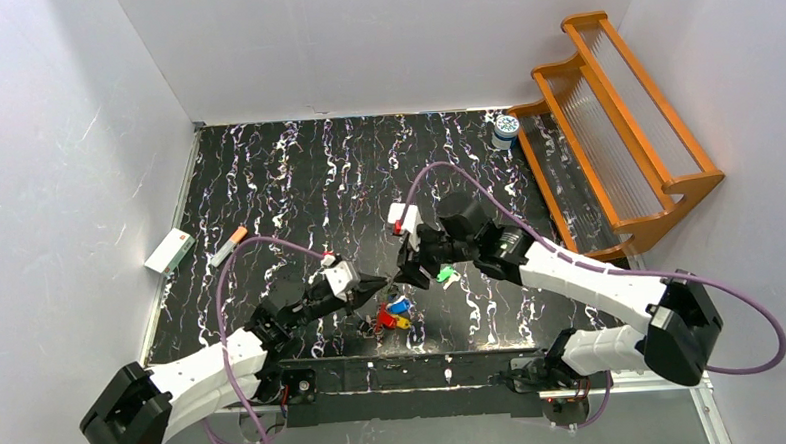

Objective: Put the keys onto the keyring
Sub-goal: Adjust the key on the keyring.

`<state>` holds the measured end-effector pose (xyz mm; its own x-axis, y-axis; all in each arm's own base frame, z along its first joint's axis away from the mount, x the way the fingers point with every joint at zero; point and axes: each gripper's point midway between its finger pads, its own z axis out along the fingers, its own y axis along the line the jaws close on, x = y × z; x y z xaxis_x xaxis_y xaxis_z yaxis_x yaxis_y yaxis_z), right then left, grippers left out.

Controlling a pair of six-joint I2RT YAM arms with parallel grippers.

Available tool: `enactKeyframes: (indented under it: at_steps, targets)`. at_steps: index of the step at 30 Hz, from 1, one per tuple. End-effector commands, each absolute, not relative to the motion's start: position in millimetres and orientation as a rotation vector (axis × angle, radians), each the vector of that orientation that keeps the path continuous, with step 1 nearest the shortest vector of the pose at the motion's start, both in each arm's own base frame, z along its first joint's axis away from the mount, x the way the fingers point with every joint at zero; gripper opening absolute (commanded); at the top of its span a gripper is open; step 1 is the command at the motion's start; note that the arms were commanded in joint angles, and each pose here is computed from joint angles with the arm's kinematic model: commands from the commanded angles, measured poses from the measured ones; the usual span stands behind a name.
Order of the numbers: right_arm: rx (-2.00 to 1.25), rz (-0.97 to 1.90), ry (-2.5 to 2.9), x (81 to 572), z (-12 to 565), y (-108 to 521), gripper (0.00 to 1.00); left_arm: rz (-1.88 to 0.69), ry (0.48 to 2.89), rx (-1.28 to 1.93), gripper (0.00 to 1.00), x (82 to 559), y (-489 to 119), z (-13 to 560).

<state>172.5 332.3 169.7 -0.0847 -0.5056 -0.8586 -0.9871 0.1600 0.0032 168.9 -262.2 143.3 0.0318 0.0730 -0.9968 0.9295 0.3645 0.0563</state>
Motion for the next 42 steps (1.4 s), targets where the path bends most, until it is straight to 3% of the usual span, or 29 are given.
enactKeyframes:
  at_steps: [1,9,18,32,38,42]
  targets:
    - [-1.254,0.957,1.571,178,218,345,0.68,-0.883,1.285,0.832,0.00,173,-255,173]
    - [-1.188,1.172,1.553,157,233,350,0.54,-0.918,1.166,0.740,0.00,166,-246,197]
    - [-1.155,1.228,1.675,156,222,356,0.53,-0.936,1.126,0.728,0.00,163,-246,204]
    - [-1.200,1.255,1.743,144,215,350,0.22,-0.924,1.128,0.730,0.00,165,-245,202]
    - [-1.200,1.262,1.749,143,210,350,0.02,-0.921,1.129,0.737,0.00,165,-247,202]
    - [-1.216,1.221,1.765,146,200,347,0.01,-0.923,1.123,0.736,0.00,165,-246,204]
